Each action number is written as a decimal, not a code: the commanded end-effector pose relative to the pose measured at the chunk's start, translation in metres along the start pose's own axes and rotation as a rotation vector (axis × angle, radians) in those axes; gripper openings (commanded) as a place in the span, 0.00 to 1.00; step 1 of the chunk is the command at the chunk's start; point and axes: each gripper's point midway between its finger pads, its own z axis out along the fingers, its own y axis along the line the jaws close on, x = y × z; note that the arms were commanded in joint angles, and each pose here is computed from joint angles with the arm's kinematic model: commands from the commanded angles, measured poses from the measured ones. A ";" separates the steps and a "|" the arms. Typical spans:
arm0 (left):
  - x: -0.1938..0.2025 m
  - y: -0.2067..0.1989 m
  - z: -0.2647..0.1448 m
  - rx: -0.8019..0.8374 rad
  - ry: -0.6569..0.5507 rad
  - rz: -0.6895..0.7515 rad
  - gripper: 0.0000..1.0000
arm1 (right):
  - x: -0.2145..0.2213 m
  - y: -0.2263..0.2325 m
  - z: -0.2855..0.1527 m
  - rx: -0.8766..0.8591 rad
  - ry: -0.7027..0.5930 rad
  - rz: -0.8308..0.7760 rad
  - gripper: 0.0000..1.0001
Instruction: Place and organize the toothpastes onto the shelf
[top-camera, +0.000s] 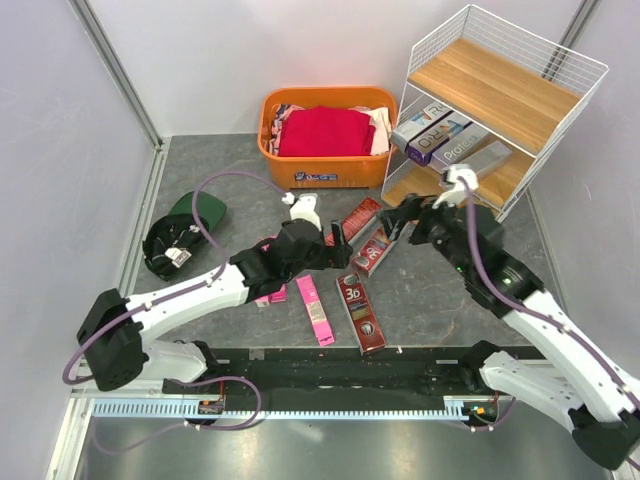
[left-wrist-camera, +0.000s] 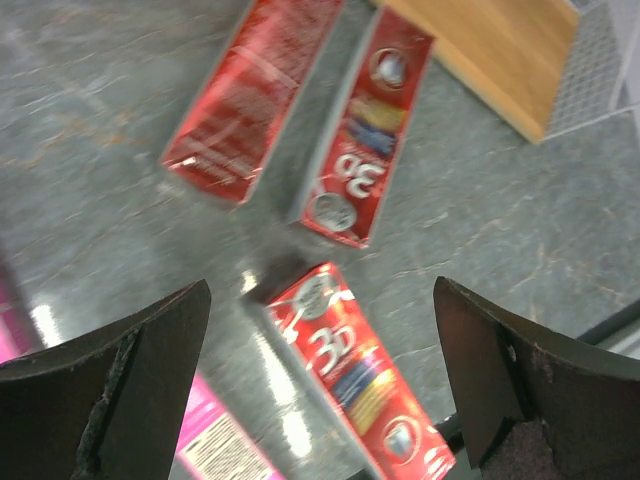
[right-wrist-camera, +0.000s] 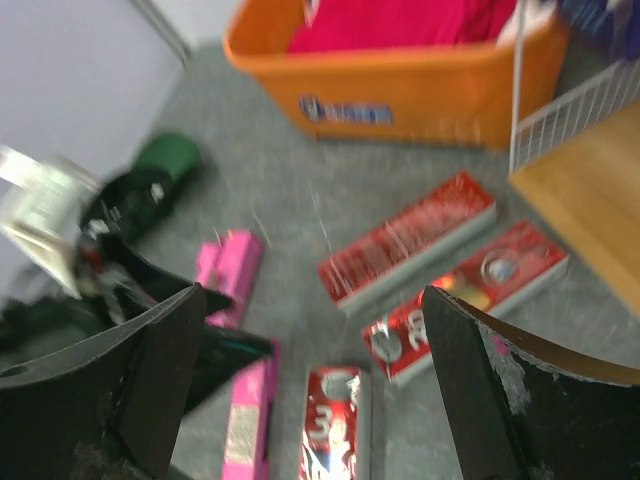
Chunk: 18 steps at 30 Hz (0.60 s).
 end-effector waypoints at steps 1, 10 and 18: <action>-0.016 0.024 -0.020 -0.040 -0.037 -0.081 1.00 | 0.071 -0.003 0.016 -0.041 0.242 -0.039 0.97; -0.028 0.069 -0.032 -0.031 -0.007 -0.248 1.00 | 0.183 -0.017 0.030 0.053 0.561 -0.188 0.98; -0.012 0.088 -0.023 -0.017 0.056 -0.331 1.00 | 0.233 -0.020 0.023 0.075 0.705 -0.253 0.98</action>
